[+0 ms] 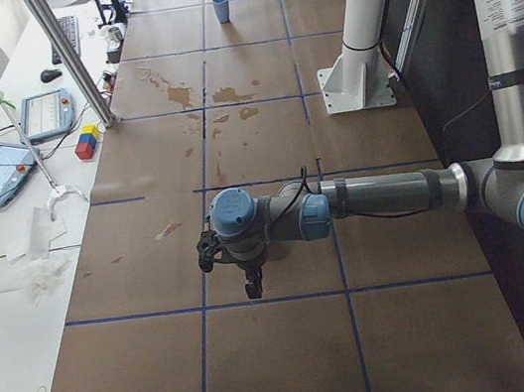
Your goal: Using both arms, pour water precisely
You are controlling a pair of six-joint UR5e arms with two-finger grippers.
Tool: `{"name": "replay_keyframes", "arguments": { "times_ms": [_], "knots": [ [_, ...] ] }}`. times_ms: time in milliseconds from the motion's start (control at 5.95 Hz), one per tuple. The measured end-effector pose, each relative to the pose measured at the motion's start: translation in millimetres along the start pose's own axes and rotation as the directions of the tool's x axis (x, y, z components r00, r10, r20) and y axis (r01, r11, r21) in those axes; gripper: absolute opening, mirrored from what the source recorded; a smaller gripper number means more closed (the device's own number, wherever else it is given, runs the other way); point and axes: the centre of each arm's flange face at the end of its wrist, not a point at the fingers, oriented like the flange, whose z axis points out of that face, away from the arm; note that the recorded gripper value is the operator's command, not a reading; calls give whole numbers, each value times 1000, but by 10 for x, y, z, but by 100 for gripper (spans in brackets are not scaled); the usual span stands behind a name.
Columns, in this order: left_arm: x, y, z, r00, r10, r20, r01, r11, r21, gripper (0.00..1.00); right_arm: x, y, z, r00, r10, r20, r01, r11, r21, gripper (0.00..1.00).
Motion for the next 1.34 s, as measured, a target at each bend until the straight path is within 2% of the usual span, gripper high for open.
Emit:
{"name": "replay_keyframes", "arguments": {
  "times_ms": [336,672,1008,1176,1345],
  "knots": [
    [545,-98,438,999,-34,-9,34,999,3,100,17,8,24,1000,4,2,-4,1000,-3,100],
    [883,-153,865,997,-78,26,78,997,4,100,25,12,35,1000,8,4,-8,1000,-7,100],
    [1089,-199,1091,996,-75,45,76,997,-12,100,27,16,47,1000,9,5,-9,1000,-11,100],
    [1170,-265,1190,997,-65,45,66,997,-25,98,30,17,59,1000,9,6,-9,1000,-14,100],
    [1221,-344,1301,997,-59,48,61,997,-39,91,27,17,80,1000,8,7,-8,1000,-18,100]
  ]
}}
